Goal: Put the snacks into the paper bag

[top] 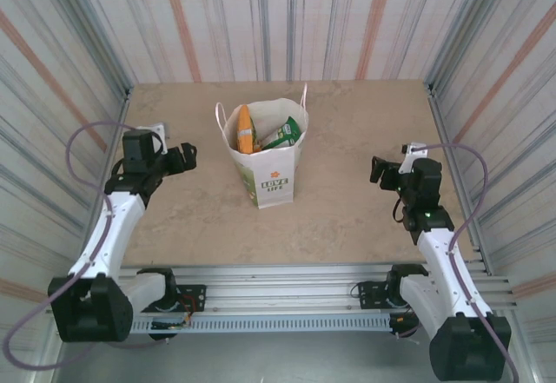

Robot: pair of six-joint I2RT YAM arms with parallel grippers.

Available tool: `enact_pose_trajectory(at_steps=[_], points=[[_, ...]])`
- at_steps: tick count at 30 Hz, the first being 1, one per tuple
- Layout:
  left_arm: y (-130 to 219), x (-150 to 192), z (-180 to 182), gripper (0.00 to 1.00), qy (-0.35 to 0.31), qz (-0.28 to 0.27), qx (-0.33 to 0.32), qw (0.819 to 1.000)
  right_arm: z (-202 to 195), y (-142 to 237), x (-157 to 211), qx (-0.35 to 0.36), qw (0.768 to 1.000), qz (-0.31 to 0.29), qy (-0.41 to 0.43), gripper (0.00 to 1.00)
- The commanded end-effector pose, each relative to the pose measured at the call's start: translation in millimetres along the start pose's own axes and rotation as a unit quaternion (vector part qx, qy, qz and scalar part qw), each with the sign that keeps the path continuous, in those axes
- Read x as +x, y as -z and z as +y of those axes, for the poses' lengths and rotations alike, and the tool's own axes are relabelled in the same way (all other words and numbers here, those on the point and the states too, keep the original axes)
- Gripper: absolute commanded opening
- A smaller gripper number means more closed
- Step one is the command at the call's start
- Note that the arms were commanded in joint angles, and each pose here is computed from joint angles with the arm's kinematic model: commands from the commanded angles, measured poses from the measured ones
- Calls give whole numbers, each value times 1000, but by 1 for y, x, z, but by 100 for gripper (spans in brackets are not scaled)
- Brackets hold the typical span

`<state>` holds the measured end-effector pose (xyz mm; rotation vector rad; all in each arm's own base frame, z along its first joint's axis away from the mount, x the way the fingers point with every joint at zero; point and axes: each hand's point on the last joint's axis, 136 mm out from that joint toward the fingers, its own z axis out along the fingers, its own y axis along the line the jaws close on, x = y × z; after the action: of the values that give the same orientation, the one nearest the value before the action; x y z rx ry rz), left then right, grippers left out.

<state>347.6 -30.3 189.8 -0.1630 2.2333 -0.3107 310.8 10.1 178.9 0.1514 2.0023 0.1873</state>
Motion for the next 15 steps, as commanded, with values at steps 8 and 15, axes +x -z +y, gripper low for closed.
enact_pose_trajectory(at_steps=[8, 15], points=[[-49, 10, 47, 99, -37, -99, -75, 992, -42, -10, 34, 35, 997, -46, 45, 99], [-64, 24, 59, 99, -114, -151, -101, 977, -58, -26, 35, 24, 998, -62, 15, 99]])
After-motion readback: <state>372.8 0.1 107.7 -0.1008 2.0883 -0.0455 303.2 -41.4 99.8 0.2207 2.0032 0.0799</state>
